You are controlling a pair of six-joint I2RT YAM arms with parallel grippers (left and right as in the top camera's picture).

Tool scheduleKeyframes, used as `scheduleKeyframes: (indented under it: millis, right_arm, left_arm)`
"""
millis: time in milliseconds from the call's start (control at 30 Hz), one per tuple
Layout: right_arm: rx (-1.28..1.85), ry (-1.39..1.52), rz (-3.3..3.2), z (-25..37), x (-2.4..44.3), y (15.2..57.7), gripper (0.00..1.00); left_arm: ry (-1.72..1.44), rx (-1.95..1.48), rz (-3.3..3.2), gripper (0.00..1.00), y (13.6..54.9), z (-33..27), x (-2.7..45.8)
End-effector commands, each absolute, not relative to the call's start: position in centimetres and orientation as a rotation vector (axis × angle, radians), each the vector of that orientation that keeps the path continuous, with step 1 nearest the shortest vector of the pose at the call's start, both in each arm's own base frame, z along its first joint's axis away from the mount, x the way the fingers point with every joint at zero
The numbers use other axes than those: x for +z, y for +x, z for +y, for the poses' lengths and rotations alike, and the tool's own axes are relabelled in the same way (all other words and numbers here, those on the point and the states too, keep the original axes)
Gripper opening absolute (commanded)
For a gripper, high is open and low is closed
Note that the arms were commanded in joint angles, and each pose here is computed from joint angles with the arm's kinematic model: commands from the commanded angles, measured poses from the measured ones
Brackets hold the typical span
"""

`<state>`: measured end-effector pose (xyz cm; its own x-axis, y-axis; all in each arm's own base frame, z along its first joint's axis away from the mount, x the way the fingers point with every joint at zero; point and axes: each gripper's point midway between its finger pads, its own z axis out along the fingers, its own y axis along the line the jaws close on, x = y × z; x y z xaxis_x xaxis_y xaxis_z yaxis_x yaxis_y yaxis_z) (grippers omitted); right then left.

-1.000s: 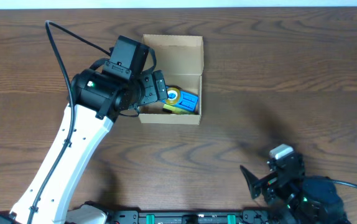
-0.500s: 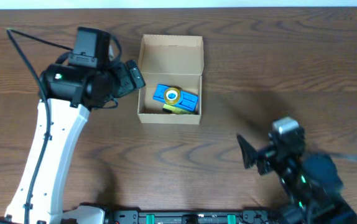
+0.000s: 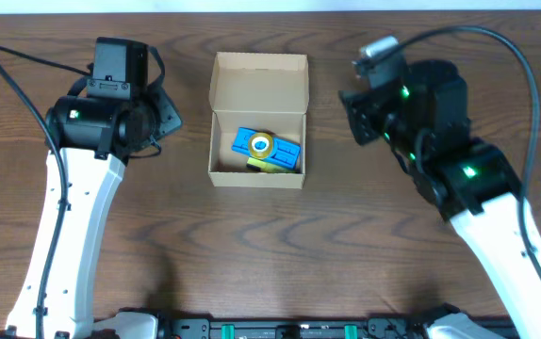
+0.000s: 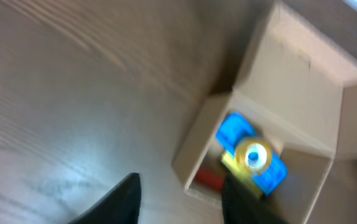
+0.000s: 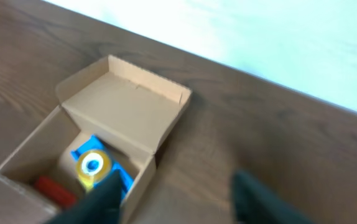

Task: Pack container
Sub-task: 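Withdraw the left gripper and raise the right arm above the box, then move both grippers to the box's lid flaps at the far side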

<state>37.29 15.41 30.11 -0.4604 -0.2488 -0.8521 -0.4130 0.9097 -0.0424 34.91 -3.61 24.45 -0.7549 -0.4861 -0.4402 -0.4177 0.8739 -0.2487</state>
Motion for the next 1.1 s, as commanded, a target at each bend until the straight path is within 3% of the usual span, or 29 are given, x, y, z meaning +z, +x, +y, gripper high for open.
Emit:
scheduleKeyframes:
  millis: [0,33,233,700,1067]
  right_arm:
    - [0.201,-0.452,2.095,15.2,28.8,39.6,0.07]
    - [0.225,-0.384,2.119,14.9,28.2,40.3,0.01]
    - [0.347,-0.056,2.249,12.7,23.9,43.4,0.01]
    - [0.783,0.146,2.453,14.6,12.3,47.4,0.01]
    - [1.01,0.304,2.48,16.8,7.6,48.8,0.01]
  left_arm:
    - [-0.705,-0.015,2.44,0.14,36.3,-0.8,25.3]
    - [-0.715,-0.001,2.425,0.06,36.8,-0.4,25.2]
    - [-0.792,-0.058,2.459,0.06,40.0,0.9,21.9]
    - [-0.971,-0.673,2.563,0.06,47.4,0.8,10.1]
    - [-0.92,-1.22,2.491,0.05,50.8,-4.9,7.8]
